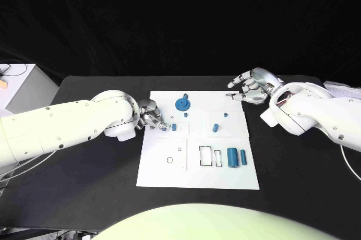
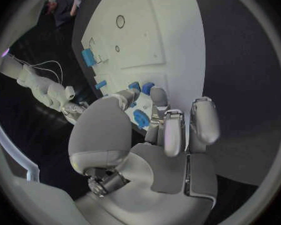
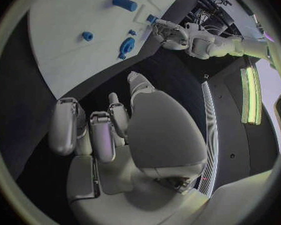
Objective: Assemble the parts on the task board
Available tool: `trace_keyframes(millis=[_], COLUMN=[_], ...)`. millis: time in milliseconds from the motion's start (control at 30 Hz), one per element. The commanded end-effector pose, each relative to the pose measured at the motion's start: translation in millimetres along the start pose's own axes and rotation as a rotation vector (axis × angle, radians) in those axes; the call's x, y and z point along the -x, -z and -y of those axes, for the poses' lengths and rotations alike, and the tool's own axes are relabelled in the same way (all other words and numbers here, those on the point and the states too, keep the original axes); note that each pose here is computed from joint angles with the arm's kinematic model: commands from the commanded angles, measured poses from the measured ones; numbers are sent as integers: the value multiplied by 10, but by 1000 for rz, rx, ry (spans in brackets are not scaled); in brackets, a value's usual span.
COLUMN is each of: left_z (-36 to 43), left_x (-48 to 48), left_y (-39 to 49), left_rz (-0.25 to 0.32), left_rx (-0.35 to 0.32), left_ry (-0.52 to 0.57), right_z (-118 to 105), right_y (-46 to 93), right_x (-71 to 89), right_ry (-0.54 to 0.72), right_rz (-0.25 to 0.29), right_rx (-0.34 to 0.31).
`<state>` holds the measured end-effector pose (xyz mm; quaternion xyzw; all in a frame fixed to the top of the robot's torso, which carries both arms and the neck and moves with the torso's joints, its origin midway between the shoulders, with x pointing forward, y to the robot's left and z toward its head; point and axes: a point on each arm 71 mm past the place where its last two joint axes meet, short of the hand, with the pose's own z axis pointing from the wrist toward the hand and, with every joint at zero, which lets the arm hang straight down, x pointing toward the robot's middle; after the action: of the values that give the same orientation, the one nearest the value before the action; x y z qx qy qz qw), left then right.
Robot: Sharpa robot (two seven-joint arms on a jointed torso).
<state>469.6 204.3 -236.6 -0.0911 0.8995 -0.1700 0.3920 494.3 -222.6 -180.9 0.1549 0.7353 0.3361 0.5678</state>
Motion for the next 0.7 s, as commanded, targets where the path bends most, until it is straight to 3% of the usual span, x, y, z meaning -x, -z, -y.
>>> trace_keyframes(millis=[33,700], left_z=[22,20], left_x=[-28,-49], left_y=[-5,-14], left_rz=[-23,-48], left_rx=[-10,-5], left_ry=[-16,-34], right_z=[-9,-6], right_y=[3,2], right_x=[-14,-13], right_ry=[4,4], right_rz=[-15,-17], right_rx=[11,11])
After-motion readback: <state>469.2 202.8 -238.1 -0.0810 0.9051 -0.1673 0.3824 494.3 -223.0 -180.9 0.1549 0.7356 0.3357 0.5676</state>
